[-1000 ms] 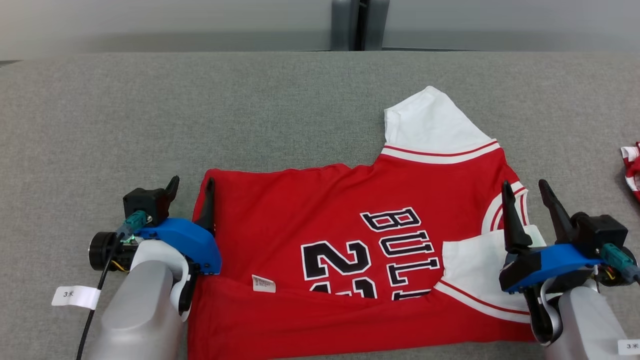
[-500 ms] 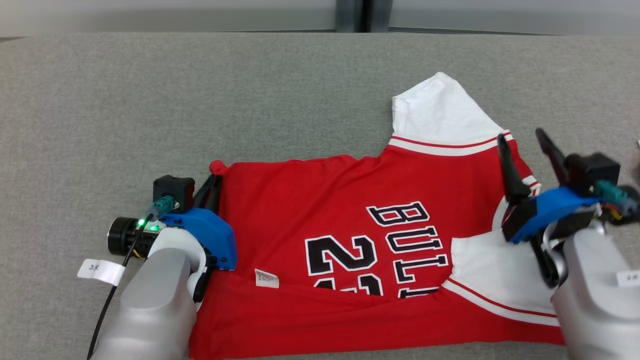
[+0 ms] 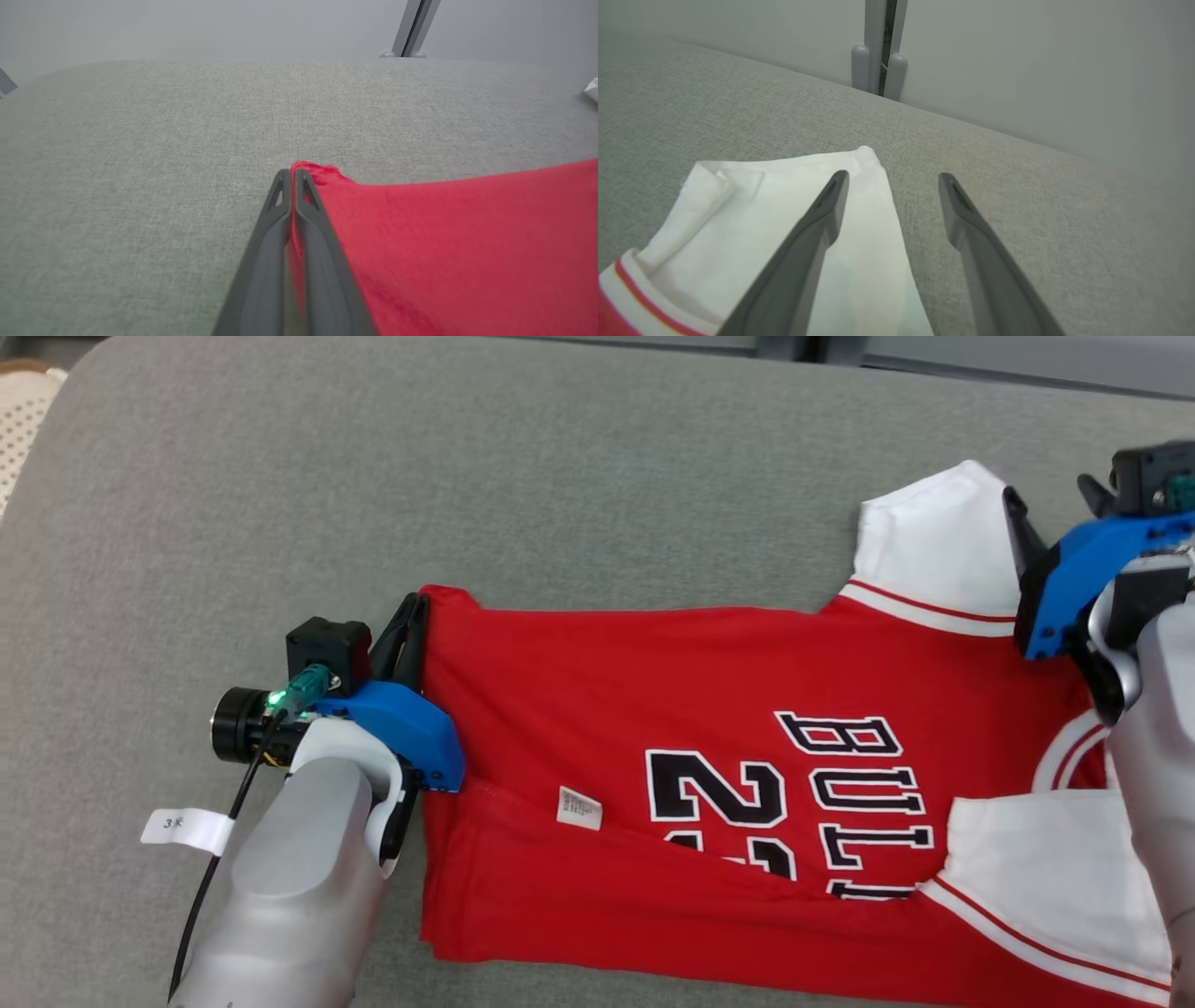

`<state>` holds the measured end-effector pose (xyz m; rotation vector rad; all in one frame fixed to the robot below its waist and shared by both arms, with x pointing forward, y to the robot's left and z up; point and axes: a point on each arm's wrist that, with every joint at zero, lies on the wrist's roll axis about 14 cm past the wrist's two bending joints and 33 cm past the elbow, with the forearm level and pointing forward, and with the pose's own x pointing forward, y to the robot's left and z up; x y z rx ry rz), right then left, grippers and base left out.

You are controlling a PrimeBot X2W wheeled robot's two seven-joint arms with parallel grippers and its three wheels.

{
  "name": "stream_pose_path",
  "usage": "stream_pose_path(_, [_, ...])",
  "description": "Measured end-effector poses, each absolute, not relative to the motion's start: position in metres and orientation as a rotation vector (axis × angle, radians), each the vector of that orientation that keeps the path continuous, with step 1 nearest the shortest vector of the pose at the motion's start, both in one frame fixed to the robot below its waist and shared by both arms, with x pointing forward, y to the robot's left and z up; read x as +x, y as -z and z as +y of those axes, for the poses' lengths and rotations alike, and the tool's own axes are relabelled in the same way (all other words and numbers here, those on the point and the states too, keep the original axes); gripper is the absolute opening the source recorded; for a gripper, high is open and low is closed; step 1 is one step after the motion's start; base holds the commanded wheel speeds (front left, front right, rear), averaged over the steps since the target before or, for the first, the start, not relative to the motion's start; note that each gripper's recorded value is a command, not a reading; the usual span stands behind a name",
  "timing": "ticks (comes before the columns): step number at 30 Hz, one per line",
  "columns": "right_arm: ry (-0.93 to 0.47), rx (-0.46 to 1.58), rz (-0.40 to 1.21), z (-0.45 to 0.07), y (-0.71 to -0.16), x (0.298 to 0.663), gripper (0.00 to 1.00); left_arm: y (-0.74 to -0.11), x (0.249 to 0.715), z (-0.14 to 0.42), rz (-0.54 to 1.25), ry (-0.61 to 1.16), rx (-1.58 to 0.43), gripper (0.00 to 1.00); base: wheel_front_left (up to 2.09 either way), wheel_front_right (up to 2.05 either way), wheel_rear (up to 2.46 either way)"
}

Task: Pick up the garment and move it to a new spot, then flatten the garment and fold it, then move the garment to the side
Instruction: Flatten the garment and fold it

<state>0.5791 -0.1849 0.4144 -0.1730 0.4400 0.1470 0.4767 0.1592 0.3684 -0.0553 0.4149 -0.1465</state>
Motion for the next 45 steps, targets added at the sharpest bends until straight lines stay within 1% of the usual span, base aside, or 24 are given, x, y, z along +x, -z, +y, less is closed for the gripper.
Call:
stream_pose_path(9, [-0.135,-0.144,0.585,-0.173,-0.381,0.612,1.0,-0.361,0.475,0.174,0.406,0.119,-0.058,0.0,0.0,0.0,0.0])
stream_pose_path(12, [-0.146,-0.127,0.633,-0.163,-0.364,0.613,1.0,-0.357,0.474,0.176,0.409,0.114,-0.058,0.0,0.0,0.0,0.0])
stream_pose_path(13, [-0.152,-0.114,0.642,-0.157,-0.36,0.614,0.96,-0.356,0.474,0.177,0.412,0.113,-0.056,0.0,0.0,0.0,0.0])
stream_pose_path(14, [-0.158,-0.112,0.651,-0.154,-0.357,0.615,0.49,-0.354,0.474,0.177,0.414,0.112,-0.056,0.0,0.0,0.0,0.0])
stream_pose_path(15, [-0.163,-0.107,0.655,-0.15,-0.355,0.616,0.0,-0.353,0.474,0.177,0.416,0.112,-0.058,0.0,0.0,0.0,0.0])
stream_pose_path(17, [-0.164,-0.098,0.635,-0.148,-0.357,0.618,0.0,-0.352,0.474,0.177,0.418,0.112,-0.062,0.0,0.0,0.0,0.0])
stream_pose_path(19, [-0.159,-0.106,0.563,-0.151,-0.366,0.625,0.0,-0.352,0.476,0.175,0.411,0.113,-0.068,0.0,0.0,0.0,0.0])
stream_pose_path(24, [-0.109,-0.108,0.285,-0.168,-0.419,0.644,0.0,-0.371,0.489,0.176,0.343,0.096,-0.099,0.0,0.0,0.0,0.0])
stream_pose_path(27, [-0.095,-0.103,0.15,-0.17,-0.449,0.646,0.0,-0.386,0.494,0.176,0.291,0.085,-0.113,0.0,0.0,0.0,0.0])
stream_pose_path(30, [-0.066,-0.083,0.087,-0.177,-0.467,0.64,0.0,-0.399,0.495,0.175,0.252,0.083,-0.123,0.0,0.0,0.0,0.0])
stream_pose_path(34, [-0.059,-0.051,0.095,-0.174,-0.464,0.615,0.0,-0.407,0.487,0.172,0.235,0.084,-0.127,0.0,0.0,0.0,0.0])
stream_pose_path(37, [-0.054,-0.021,0.06,-0.174,-0.473,0.592,0.0,-0.408,0.473,0.171,0.238,0.075,-0.14,0.0,0.0,0.0,0.0])
stream_pose_path(45, [0.034,0.063,0.171,-0.212,-0.43,0.486,0.0,-0.388,0.413,0.166,0.321,0.051,-0.176,0.0,0.0,0.0,0.0])
